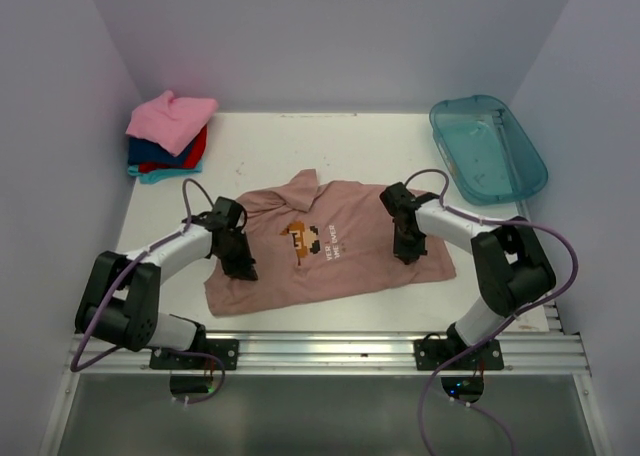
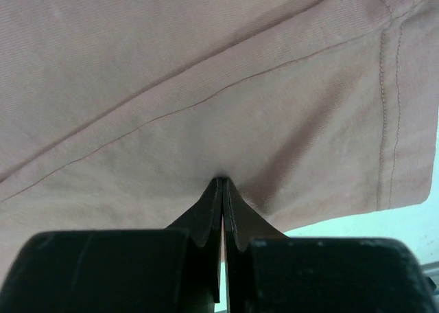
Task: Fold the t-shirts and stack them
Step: Fold the flattened tshirt in 1/3 of the way, then grap the side of the flattened tshirt furthest away from the robot with both arms
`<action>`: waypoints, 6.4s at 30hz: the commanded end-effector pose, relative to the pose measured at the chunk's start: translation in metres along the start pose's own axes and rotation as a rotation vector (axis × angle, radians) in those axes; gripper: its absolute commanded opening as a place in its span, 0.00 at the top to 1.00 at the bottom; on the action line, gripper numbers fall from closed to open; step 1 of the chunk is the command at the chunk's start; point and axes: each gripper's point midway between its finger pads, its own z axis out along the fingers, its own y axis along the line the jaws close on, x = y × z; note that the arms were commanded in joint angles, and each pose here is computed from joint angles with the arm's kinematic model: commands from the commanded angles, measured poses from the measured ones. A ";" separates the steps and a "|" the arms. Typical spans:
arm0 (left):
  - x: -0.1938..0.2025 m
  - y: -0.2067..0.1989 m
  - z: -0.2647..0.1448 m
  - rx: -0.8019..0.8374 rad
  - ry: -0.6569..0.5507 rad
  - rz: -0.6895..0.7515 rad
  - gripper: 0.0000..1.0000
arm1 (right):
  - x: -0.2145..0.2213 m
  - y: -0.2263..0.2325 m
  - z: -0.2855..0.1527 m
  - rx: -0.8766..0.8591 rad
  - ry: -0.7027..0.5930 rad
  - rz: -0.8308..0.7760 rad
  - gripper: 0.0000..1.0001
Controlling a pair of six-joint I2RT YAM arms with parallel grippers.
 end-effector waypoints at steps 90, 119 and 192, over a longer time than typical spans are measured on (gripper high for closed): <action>-0.044 -0.178 -0.419 1.022 -1.180 0.587 0.00 | -0.019 0.066 -0.293 -0.906 -0.583 -0.140 0.01; -0.088 -0.144 -0.390 0.680 -1.273 0.522 0.00 | -0.035 0.094 -0.263 -0.873 -0.550 -0.193 0.01; -0.178 -0.236 0.027 0.079 -0.184 0.779 0.85 | -0.044 0.060 -0.161 -0.457 -0.480 -0.138 0.01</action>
